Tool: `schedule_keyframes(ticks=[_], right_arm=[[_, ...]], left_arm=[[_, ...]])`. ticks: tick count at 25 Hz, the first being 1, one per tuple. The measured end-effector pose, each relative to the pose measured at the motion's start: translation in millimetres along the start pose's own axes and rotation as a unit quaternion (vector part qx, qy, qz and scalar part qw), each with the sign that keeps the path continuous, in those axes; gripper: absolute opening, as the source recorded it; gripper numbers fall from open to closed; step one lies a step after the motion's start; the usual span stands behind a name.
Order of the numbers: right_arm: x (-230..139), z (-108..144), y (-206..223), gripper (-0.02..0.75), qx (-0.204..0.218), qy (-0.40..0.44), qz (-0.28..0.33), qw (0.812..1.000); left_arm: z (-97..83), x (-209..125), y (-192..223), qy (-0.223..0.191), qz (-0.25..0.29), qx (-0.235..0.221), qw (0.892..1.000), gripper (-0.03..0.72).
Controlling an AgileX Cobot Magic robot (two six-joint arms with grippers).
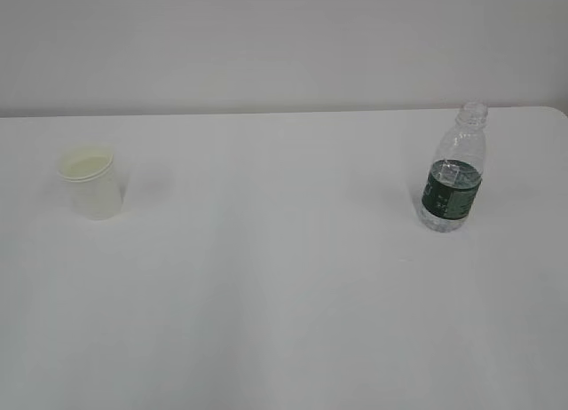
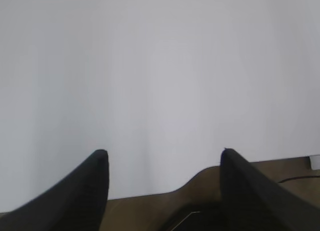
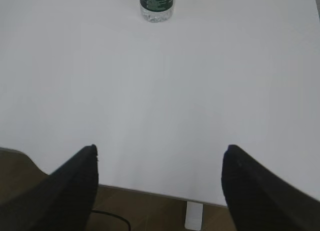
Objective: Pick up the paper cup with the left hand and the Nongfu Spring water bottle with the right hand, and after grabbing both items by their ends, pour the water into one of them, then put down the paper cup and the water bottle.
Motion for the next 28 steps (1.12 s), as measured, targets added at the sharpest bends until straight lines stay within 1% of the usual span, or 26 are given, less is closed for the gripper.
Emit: schedule_keyframes(ticks=[6, 11, 15, 19, 24, 28], right_arm=[[-1, 0, -4, 0.574, -0.004, 0.001, -0.018, 1.000], [-1, -1, -9, 0.573, -0.008, 0.002, -0.036, 0.999], [-3, 0, -15, 0.539, -0.012, 0.006, -0.073, 0.997], [-3, 1, -17, 0.503, -0.012, 0.007, -0.082, 0.997], [-2, 1, -17, 0.498, -0.010, 0.008, -0.083, 0.996], [-1, 2, -18, 0.497, -0.010, 0.009, -0.085, 0.996]], left_arm=[[0.7, -1, -15, -0.002, -0.051, -0.015, 0.999, 0.485], [1.8, -3, -29, -0.003, -0.100, -0.030, 0.995, 0.484], [2.6, -5, -37, -0.004, -0.128, -0.039, 0.991, 0.481], [3.6, -7, -44, -0.005, -0.151, -0.045, 0.988, 0.463], [4.5, -10, -50, -0.005, -0.175, -0.053, 0.983, 0.452], [4.5, -10, -50, -0.005, -0.175, -0.053, 0.983, 0.451]])
Point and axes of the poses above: a point on each arm's last joint axis where the gripper is mounted, y pointing out along that axis toward the gripper, z along the wrist's bending axis when the last joint is at zero, x = y × z, the point moved 8 cm from there along y, pointing out along that axis toward the gripper, and after that the axes turned 7 degrees about -y, right-handed, at the moved point
